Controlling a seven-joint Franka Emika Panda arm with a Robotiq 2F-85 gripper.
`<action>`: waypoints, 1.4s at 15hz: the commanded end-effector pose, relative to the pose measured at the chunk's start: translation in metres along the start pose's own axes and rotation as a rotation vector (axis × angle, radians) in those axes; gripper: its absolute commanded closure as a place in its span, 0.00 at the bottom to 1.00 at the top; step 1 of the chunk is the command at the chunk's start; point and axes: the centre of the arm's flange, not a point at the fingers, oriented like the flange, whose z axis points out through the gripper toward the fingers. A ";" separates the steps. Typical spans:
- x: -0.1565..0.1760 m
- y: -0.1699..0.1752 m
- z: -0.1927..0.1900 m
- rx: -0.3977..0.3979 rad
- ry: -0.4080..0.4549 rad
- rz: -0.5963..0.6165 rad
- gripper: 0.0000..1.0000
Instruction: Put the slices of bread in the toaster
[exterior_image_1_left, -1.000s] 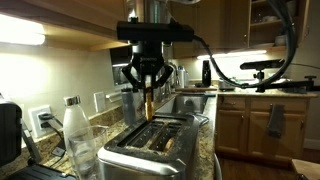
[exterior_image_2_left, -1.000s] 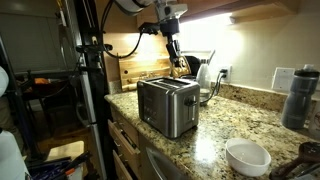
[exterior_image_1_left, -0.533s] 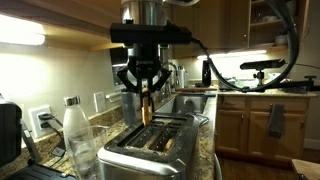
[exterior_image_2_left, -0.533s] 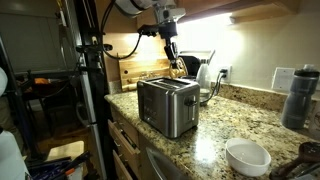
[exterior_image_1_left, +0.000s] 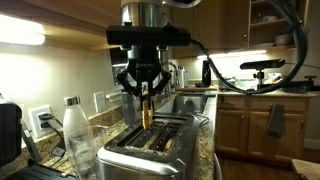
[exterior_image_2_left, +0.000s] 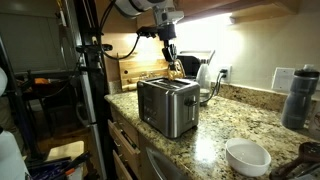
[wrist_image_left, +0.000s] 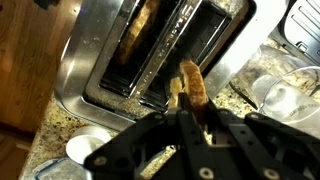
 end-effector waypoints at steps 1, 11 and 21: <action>0.001 0.005 0.008 -0.009 -0.031 0.064 0.90; 0.022 0.006 0.034 -0.030 -0.081 0.097 0.90; 0.023 0.007 0.031 -0.004 -0.129 0.081 0.90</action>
